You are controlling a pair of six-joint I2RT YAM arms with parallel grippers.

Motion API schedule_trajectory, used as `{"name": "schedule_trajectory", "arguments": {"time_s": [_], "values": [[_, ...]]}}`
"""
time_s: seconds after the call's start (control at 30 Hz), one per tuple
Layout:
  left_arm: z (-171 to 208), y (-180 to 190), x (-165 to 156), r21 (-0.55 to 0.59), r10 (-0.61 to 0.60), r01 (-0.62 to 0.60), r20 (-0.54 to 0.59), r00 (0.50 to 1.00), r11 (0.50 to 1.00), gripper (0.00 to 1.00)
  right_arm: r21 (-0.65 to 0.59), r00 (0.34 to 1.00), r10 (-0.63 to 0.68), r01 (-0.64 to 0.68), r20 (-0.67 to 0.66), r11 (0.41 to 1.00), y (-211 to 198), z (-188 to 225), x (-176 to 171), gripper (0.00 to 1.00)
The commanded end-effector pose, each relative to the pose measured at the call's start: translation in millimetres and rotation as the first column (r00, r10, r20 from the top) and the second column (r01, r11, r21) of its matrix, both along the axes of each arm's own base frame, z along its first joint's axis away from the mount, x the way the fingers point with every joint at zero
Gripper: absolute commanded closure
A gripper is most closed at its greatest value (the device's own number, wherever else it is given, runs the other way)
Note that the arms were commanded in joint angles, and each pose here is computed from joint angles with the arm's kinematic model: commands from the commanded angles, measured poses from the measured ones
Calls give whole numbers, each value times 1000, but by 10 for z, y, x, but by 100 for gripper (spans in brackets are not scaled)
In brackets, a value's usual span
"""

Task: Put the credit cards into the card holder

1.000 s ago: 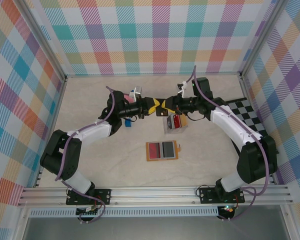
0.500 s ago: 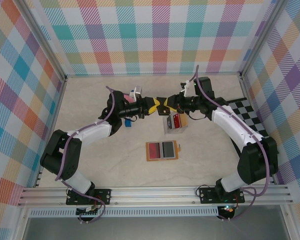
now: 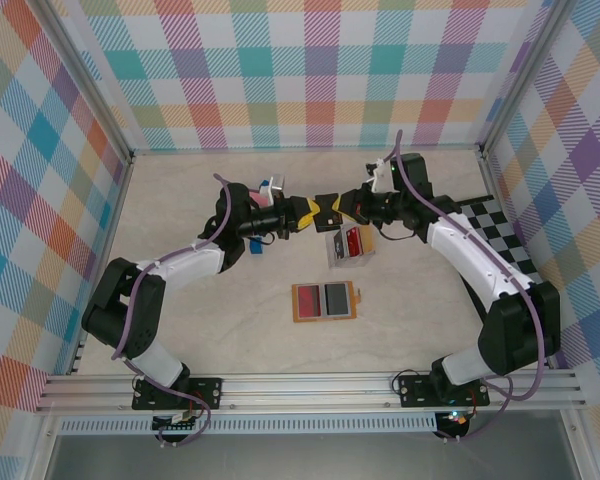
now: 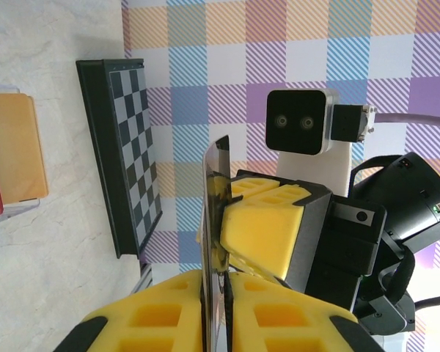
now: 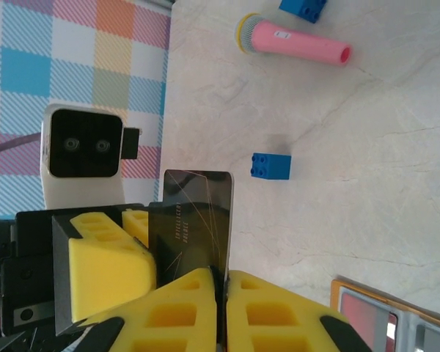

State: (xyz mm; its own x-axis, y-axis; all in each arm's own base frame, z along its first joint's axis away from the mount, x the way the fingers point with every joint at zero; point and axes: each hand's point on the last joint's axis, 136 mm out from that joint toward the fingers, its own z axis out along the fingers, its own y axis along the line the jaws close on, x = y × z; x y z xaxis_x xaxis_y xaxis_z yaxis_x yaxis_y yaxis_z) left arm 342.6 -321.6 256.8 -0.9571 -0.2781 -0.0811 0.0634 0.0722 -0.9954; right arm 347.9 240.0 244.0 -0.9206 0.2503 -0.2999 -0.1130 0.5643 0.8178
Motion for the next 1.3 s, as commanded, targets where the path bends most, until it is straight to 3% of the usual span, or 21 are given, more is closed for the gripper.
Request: {"name": "schedule_trajectory", "arguments": {"time_s": [0.0,0.17,0.27,0.33,0.47,0.7,0.9,1.27], "values": [[380,-32,-103,-76,-24,35,144,989,996,86,-137,987,-122,107,-104,985,-258,-395,-2,93],[317,-13,-82,-70,-7,15,122,993,997,87,-146,984,-146,131,-104,981,-301,-405,8,94],[207,23,-30,-49,26,-22,75,997,999,92,-161,982,-160,143,-97,977,-330,-408,21,93],[-4,89,46,10,78,-78,-19,997,997,100,-184,982,-165,147,-88,972,-360,-427,33,93],[-594,341,64,209,233,-183,-247,941,961,100,-301,982,-173,145,-70,943,-457,-554,58,93],[-1068,615,-123,423,377,-188,-424,823,886,100,-541,995,-93,54,-45,840,-424,-834,42,92],[-1260,646,-158,457,406,-175,-477,779,872,100,-659,1000,-10,10,4,752,-240,-953,52,90],[-1305,595,-117,461,368,-146,-441,819,875,100,-763,1000,-4,21,23,646,-166,-1177,129,90]]}}
